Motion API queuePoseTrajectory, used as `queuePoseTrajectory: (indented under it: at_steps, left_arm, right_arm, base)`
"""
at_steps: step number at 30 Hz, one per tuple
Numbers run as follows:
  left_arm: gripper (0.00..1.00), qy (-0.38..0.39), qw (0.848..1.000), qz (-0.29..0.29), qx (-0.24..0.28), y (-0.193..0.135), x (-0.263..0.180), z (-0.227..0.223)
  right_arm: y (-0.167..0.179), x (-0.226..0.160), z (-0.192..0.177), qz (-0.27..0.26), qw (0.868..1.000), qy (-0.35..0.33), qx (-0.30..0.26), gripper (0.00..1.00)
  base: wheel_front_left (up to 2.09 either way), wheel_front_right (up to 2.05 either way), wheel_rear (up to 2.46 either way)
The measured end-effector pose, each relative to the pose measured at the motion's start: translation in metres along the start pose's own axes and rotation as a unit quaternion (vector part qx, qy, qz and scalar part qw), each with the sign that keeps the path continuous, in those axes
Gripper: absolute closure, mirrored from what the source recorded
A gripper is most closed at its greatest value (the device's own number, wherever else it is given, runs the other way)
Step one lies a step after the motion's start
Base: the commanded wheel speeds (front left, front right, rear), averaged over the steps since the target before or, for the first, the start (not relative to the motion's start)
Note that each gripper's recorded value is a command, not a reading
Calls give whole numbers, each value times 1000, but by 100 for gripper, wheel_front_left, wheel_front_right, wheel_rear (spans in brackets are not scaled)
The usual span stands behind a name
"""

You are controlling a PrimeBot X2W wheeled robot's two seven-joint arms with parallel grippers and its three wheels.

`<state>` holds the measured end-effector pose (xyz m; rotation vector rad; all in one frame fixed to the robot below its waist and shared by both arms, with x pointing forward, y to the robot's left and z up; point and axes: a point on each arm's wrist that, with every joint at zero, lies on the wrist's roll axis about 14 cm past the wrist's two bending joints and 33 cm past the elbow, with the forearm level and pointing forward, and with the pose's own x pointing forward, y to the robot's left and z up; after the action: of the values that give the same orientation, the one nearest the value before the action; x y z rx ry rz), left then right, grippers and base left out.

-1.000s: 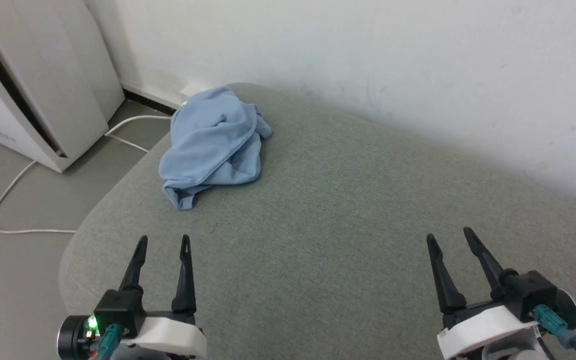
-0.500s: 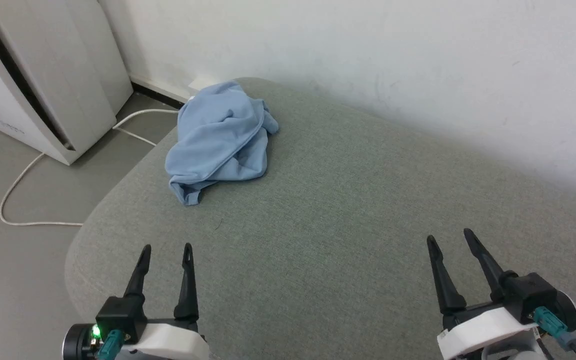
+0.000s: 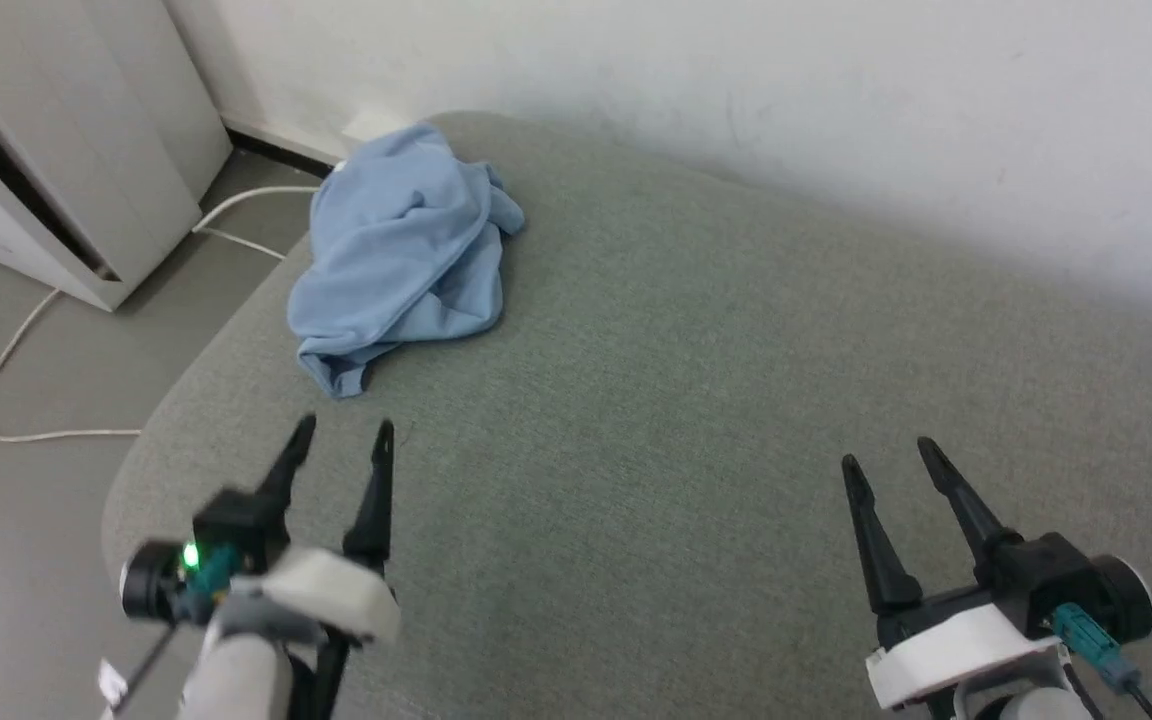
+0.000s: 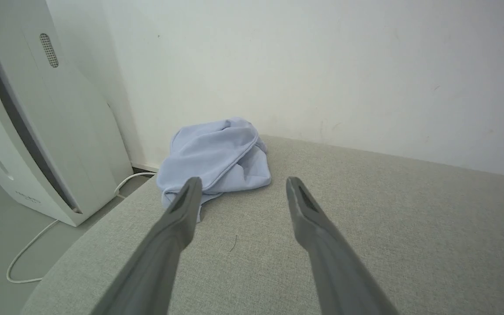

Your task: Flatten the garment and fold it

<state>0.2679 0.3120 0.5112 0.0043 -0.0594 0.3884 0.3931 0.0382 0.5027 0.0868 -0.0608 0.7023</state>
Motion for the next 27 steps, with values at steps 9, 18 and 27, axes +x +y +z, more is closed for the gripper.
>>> queuePoseTrajectory:
  at_steps: [9,18,27]
  left_arm:
    - [0,114,990,-51,58,3,91,-11]
    - [0,274,954,-65,107,13,165,-48]
    - [0,417,899,-70,114,8,195,-102]
  right_arm:
    - [-8,14,-13,6,1000,0,-10,0]
    - [-43,20,-27,-32,999,5,-8,0]
    - [-82,4,-51,-85,996,32,-8,0]
  base:
    - [0,0,0]
    - [0,0,0]
    - [0,0,0]
